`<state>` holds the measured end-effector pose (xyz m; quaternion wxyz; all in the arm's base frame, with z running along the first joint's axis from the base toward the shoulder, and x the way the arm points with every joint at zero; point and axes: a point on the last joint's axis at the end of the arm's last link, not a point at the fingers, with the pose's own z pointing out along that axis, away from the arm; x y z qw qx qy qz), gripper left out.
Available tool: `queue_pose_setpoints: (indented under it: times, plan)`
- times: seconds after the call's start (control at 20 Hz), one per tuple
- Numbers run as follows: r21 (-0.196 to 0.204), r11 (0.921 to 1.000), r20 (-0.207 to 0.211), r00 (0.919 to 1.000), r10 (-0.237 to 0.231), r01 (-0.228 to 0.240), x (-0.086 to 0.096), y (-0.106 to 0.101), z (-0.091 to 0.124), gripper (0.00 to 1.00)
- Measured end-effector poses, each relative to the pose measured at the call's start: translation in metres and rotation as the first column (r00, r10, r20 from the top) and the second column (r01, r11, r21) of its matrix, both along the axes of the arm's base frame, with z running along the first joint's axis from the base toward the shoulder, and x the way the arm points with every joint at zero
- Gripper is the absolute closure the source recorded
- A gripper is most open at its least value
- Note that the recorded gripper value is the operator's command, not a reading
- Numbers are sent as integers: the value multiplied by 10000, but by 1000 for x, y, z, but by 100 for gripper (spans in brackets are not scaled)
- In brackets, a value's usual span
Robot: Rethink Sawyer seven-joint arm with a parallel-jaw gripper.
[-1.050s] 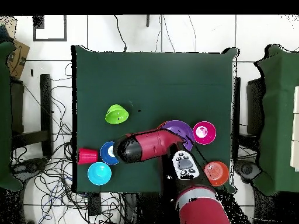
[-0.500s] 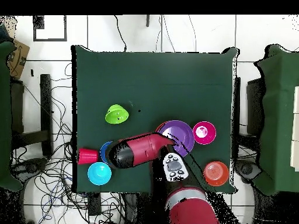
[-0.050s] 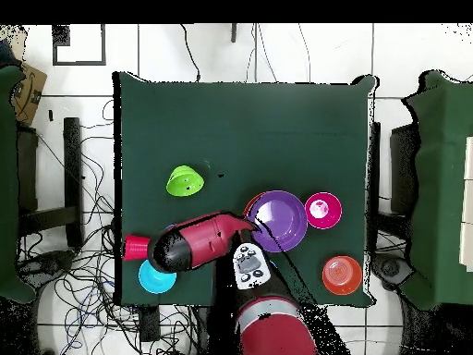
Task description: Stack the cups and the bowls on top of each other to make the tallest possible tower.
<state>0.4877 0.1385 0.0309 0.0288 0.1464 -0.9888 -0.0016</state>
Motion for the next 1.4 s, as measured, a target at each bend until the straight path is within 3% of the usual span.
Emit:
queue_pose_setpoints:
  times: [0.55, 1.4]
  plan:
    - [-169, 9985, -64, 9986, 518, -519, -12, 22, -2, 0]
    - [-642, 9965, -196, 9984, 524, -536, -14, 14, -17, 0]
